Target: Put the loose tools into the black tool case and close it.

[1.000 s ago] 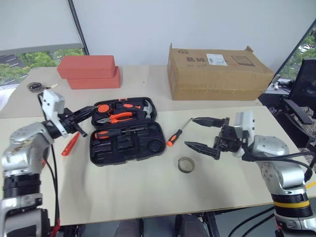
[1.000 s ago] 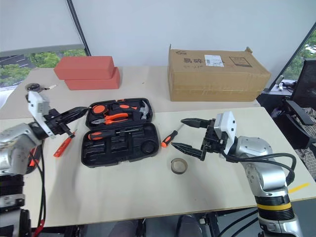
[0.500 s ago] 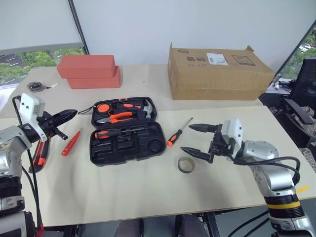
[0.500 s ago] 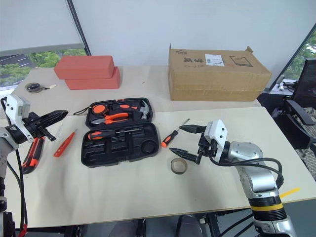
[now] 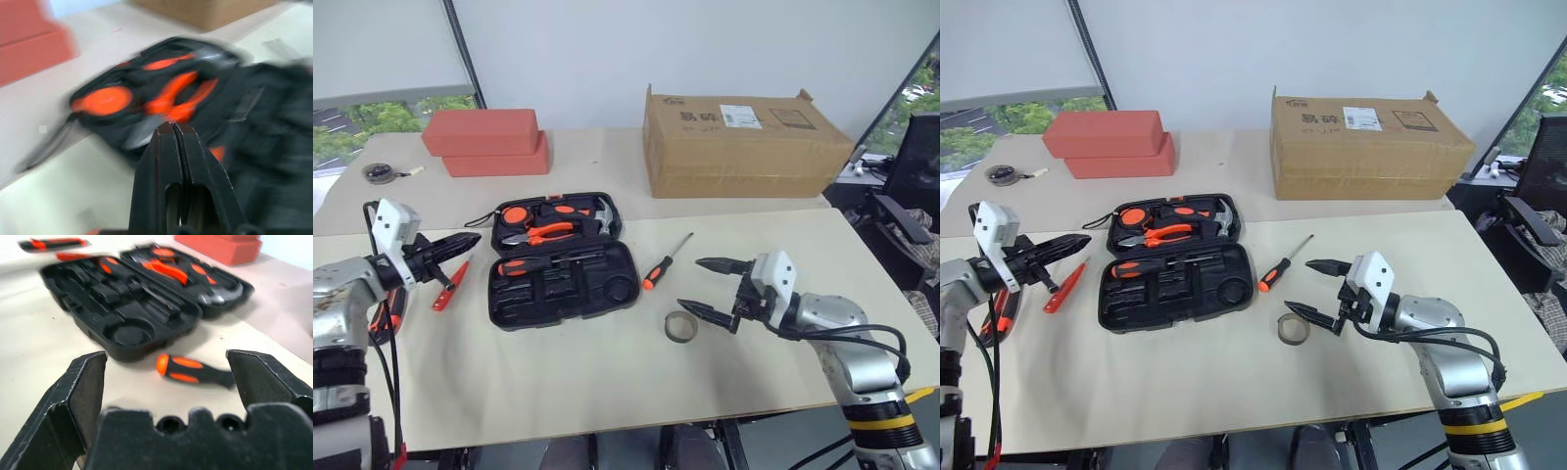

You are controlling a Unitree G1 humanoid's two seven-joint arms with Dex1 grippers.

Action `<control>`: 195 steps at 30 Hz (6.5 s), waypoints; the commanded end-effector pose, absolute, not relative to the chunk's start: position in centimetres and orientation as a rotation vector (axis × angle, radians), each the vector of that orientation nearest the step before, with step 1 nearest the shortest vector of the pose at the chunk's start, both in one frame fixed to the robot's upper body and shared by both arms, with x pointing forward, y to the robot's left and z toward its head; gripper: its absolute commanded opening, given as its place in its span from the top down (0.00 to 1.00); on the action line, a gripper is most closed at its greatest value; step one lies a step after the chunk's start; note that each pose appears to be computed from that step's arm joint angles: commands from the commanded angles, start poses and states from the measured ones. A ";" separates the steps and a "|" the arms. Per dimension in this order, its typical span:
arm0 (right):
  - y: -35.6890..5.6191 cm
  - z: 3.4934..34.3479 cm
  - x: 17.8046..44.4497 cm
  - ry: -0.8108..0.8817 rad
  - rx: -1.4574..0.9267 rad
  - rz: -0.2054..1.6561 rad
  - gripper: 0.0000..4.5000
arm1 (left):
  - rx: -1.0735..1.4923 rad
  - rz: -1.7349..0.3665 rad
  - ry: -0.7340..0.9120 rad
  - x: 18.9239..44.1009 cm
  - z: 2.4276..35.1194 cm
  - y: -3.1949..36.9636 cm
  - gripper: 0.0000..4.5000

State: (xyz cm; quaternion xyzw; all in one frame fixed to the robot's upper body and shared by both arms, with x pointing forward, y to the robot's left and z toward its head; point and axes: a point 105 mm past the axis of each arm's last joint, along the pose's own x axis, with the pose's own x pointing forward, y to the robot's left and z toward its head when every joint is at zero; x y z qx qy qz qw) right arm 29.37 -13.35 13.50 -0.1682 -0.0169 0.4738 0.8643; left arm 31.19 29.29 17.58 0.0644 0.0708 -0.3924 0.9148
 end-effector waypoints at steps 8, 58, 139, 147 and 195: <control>-9.6 12.8 31.7 0.088 -0.305 0.763 0.00 | 0.178 -1.203 0.225 24.7 22.3 25.7 0.31; -8.3 9.7 36.9 0.419 -0.105 0.287 0.93 | 0.461 -1.210 0.029 24.7 24.0 22.8 0.00; 0.9 16.0 38.8 -0.156 -0.903 1.442 0.51 | 0.364 -0.776 0.098 21.7 21.7 28.9 0.00; 0.9 17.2 39.2 -0.216 -0.901 1.397 0.02 | 0.363 -0.788 0.094 22.1 21.8 28.9 0.00; 7.0 15.3 38.6 -0.169 -0.847 1.317 0.99 | 0.368 -0.812 0.125 22.9 21.5 29.2 0.00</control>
